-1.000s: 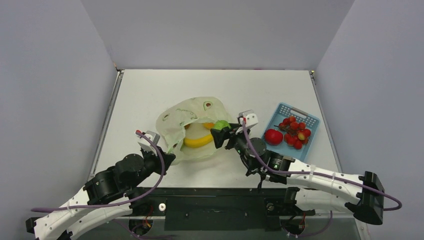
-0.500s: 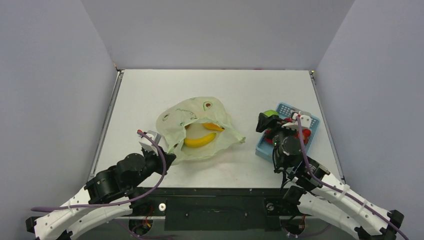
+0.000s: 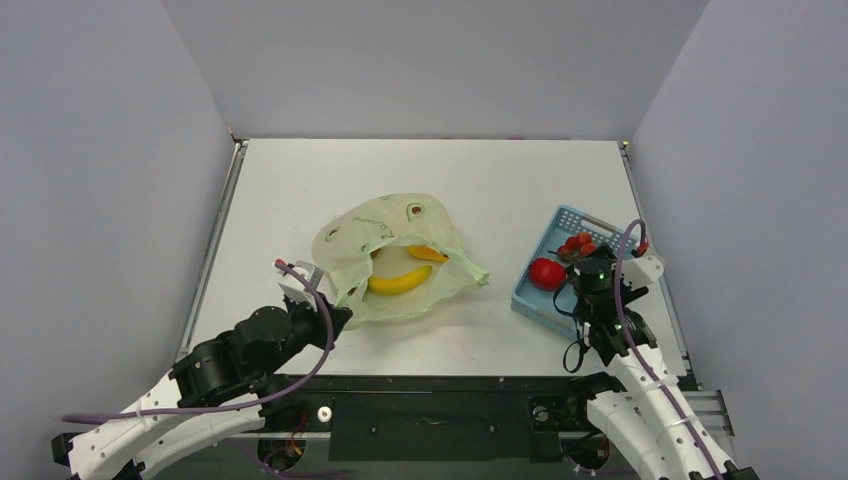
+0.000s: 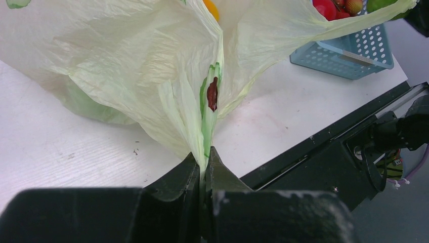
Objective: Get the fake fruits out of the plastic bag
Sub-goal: Place the fake fruit in the bin.
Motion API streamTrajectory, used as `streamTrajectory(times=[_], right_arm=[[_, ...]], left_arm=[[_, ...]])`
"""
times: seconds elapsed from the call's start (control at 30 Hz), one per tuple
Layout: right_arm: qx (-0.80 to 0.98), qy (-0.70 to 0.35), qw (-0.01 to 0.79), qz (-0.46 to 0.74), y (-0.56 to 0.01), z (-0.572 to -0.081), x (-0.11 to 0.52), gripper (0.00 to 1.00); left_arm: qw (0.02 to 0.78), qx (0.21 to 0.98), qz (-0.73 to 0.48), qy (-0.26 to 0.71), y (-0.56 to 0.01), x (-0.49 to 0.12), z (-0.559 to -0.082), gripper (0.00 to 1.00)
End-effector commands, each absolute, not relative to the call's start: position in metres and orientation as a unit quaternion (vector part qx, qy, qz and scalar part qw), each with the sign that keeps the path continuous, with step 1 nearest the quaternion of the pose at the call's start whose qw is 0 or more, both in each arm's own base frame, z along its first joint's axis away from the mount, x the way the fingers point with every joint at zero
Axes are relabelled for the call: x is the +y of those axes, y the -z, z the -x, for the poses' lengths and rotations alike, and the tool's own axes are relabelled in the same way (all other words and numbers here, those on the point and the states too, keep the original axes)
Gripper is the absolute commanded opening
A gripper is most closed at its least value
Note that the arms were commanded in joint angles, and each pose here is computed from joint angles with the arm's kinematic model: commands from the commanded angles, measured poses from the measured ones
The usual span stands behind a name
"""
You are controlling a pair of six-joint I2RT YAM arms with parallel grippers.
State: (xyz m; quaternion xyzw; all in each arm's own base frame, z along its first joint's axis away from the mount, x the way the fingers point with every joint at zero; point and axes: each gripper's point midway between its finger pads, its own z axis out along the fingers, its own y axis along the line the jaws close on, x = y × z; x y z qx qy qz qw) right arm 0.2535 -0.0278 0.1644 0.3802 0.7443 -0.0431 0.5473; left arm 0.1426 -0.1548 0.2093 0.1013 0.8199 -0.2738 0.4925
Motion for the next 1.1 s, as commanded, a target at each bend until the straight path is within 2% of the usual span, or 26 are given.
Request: streamTrajectory(times=[0.0,0.3,0.53,0.6,0.77,1.07], right_arm=[[0.761,0.018,0.488,-0.427,-0.123,-0.238,-0.023,0.0],[0.778,0.029,0.446,-0.442,-0.079,-0.24,-0.02,0.0],[0.799,0.014,0.412,-0.437,-0.055,-0.251,-0.013,0.15],[0.806,0.005,0.403,-0.434,-0.049,-0.253,-0.011,0.25],[0.807,-0.017,0.406,-0.428,-0.044,-0.253,-0.008,0.6],[0.795,-0.013,0.44,-0.416,-0.072,-0.25,-0.018,0.89]], left_arm=[[0.503,0.809,-0.099,0.288,-0.221,-0.162,-0.146,0.0],[0.503,0.807,-0.099,0.292,-0.222,-0.162,-0.145,0.0],[0.504,0.806,-0.1,0.294,-0.223,-0.162,-0.144,0.0],[0.506,0.804,-0.099,0.296,-0.224,-0.161,-0.144,0.0],[0.507,0.803,-0.099,0.298,-0.225,-0.161,-0.143,0.0],[0.507,0.803,-0.099,0.296,-0.224,-0.161,-0.144,0.0]])
